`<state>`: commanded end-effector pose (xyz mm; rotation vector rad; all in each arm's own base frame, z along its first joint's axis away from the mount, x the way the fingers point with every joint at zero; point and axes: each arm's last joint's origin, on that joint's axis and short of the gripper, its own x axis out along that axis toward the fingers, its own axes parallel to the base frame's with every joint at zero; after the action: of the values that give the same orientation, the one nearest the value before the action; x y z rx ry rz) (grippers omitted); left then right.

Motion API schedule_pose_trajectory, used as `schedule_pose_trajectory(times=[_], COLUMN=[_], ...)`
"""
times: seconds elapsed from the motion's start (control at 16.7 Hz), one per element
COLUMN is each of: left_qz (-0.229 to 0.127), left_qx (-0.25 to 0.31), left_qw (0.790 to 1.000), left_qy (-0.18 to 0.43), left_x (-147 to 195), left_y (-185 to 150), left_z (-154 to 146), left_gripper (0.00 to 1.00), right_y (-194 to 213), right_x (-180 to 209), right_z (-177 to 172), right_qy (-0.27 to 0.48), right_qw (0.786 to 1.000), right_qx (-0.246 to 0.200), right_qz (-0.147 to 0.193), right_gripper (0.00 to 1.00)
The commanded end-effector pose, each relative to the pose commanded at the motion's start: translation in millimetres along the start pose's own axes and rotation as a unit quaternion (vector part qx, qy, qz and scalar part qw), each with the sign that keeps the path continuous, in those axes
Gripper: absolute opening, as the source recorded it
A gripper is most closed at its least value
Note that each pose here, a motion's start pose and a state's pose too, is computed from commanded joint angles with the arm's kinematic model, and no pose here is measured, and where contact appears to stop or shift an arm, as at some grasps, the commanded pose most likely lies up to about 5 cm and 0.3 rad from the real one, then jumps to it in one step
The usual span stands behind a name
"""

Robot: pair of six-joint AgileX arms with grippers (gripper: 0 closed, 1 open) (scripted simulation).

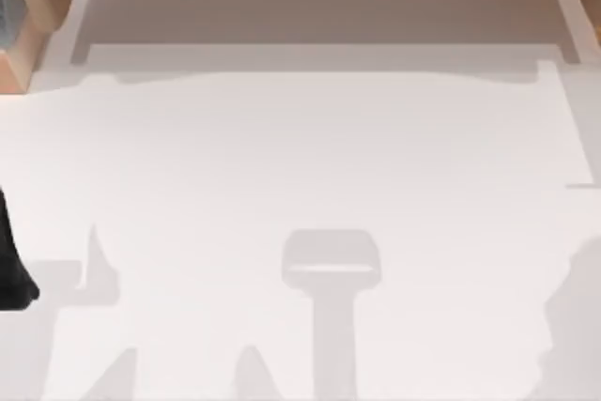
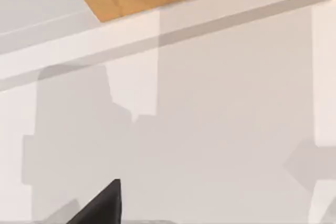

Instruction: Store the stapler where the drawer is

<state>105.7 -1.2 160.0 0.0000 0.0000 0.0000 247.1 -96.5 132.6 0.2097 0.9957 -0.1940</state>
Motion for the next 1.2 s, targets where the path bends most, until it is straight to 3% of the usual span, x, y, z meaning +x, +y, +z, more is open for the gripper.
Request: schedule_pose_trajectory(times=[0.18,0.36,0.66,1.2], left_qz=[0.000,0.000,0.000,0.000], left_qx=[0.000,0.000,0.000,0.000], left_qw=[1.000,1.000,1.000,1.000], left_qy=[0.000,0.000,0.000,0.000], left_x=[0,0,0,0], left_y=[0,0,0,0], left_z=[0,0,0,0], left_gripper=[1.00,1.00,1.00,1.00], right_y=[38,67,94,96], right_x=[-27,-55,-87,-87], right_z=[-15,-33,-55,-60], right_qy=[0.109,0.193,0.262,0.271], right_qw=[0.992,0.976,0.959,0.957], right_qx=[0.070,0.099,0.087,0.082], right_qz=[-0.008,-0.033,-0.063,-0.067], right_gripper=[1.00,1.00,1.00,1.00])
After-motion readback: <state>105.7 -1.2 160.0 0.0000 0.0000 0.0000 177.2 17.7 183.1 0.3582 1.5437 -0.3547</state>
